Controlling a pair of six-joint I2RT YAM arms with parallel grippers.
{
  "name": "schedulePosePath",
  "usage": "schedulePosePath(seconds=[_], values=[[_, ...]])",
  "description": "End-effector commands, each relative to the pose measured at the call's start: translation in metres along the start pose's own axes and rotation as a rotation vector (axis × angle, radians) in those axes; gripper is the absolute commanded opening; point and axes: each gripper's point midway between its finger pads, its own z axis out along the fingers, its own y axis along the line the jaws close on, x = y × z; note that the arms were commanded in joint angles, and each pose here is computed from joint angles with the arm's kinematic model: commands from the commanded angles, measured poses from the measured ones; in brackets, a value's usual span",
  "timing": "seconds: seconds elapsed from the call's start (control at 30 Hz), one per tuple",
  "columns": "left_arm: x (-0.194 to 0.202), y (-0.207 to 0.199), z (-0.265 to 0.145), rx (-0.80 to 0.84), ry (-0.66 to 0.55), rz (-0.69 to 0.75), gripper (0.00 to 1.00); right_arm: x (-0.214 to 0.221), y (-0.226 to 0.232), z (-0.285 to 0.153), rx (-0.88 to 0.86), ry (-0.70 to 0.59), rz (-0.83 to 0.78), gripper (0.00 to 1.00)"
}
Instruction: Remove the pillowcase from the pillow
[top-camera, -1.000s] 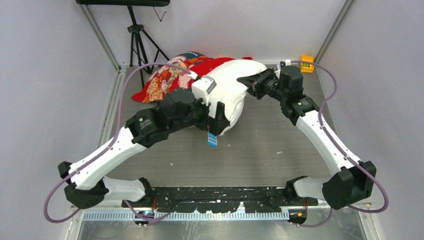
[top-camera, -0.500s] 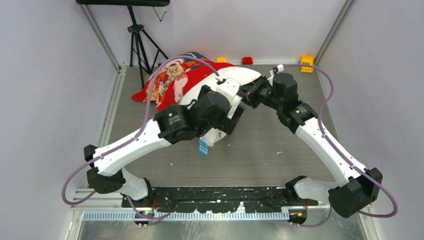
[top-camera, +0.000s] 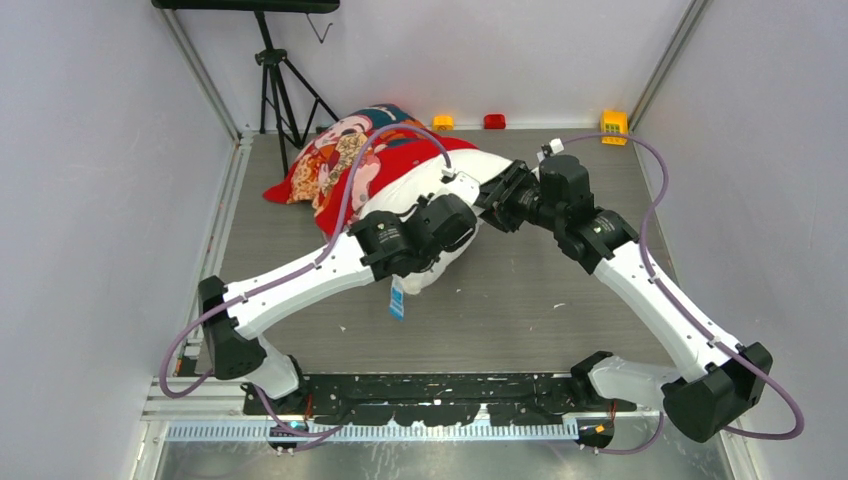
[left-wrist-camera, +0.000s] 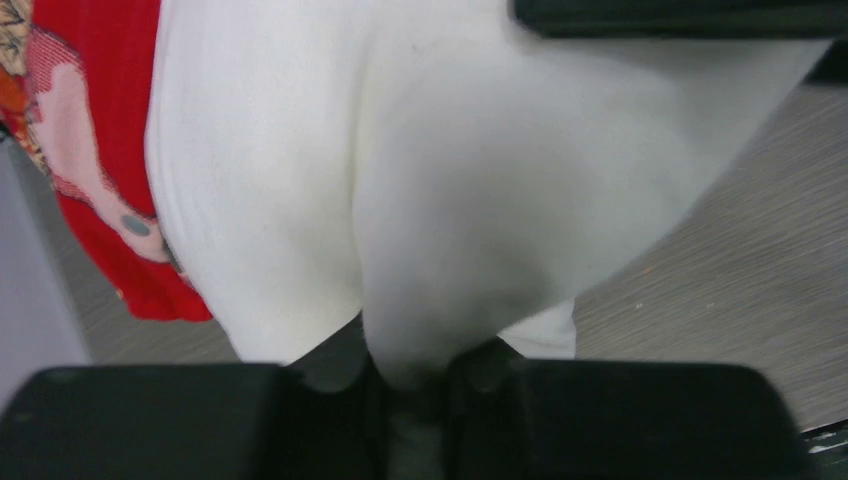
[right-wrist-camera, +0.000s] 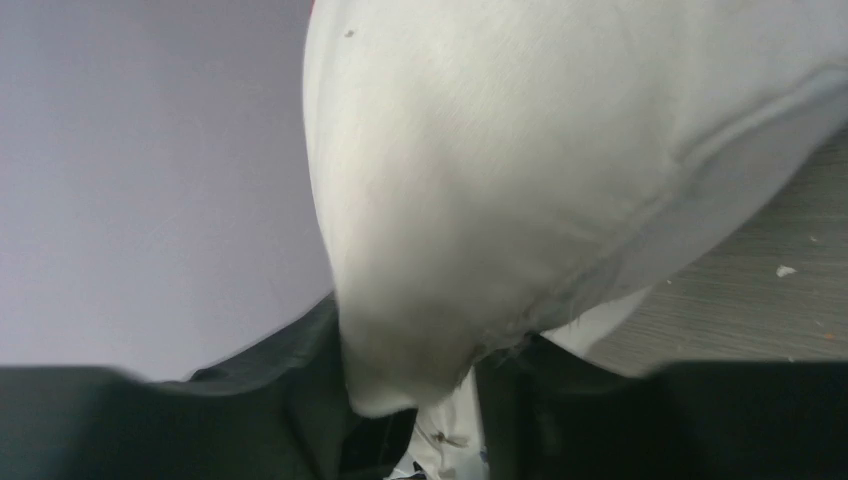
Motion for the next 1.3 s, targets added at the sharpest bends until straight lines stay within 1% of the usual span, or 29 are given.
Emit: schedulePosePath(seconds=[0.0,0.03,0.07,0.1,0.17,0.33,0.4,0.47,0.53,0.63,0.7,0.83,0.9,1.03,1.17,1.27], values=[[0.009,0.057,-0.01,-0.127,0.006,-0.057,0.01,-0.036,0.036,-0.047,-0.02,-0.197,-0.202,0.65],[0.01,0.062,-0.015,-0.128,-0.004,-0.069,0.0,-0.044,0.026,-0.052,0.034,-0.239,-0.239,0.77],[0.01,0.066,-0.02,-0.126,-0.016,-0.08,0.0,-0.052,0.018,-0.057,0.077,-0.289,-0.265,0.85],[0.01,0.07,-0.026,-0.123,-0.03,-0.09,0.0,-0.058,0.011,-0.063,0.108,-0.323,-0.292,0.9],[0.009,0.081,-0.039,-0.127,-0.062,-0.111,0.0,-0.068,-0.001,-0.073,0.153,-0.385,-0.352,0.94],[0.004,0.109,-0.073,-0.143,-0.133,-0.157,0.0,-0.079,-0.023,-0.1,0.224,-0.481,-0.494,0.98],[0.001,0.117,-0.086,-0.132,-0.165,-0.173,0.0,-0.081,-0.033,-0.108,0.238,-0.51,-0.536,0.95],[-0.002,0.121,-0.096,-0.11,-0.198,-0.189,0.0,-0.074,-0.046,-0.106,0.235,-0.49,-0.585,0.94],[-0.007,0.122,-0.105,-0.075,-0.237,-0.213,0.0,-0.059,-0.05,-0.095,0.169,-0.425,-0.64,0.94],[-0.017,0.124,-0.121,-0.019,-0.312,-0.266,0.0,-0.027,-0.043,-0.072,0.011,-0.284,-0.685,0.93],[-0.023,0.127,-0.132,0.009,-0.354,-0.306,0.0,-0.01,-0.037,-0.057,-0.08,-0.201,-0.678,0.91],[-0.03,0.128,-0.148,0.065,-0.395,-0.35,0.0,0.012,-0.022,-0.03,-0.239,-0.095,-0.655,0.9],[-0.032,0.129,-0.155,0.085,-0.409,-0.366,0.0,0.018,-0.012,-0.019,-0.316,-0.072,-0.646,0.89],[-0.036,0.132,-0.166,0.117,-0.445,-0.403,0.0,0.026,-0.003,0.005,-0.402,-0.016,-0.63,0.87],[-0.04,0.133,-0.175,0.145,-0.47,-0.423,0.0,0.021,0.0,0.026,-0.406,-0.018,-0.614,0.83],[-0.041,0.135,-0.18,0.152,-0.475,-0.43,0.0,0.016,-0.001,0.039,-0.385,-0.02,-0.611,0.76]])
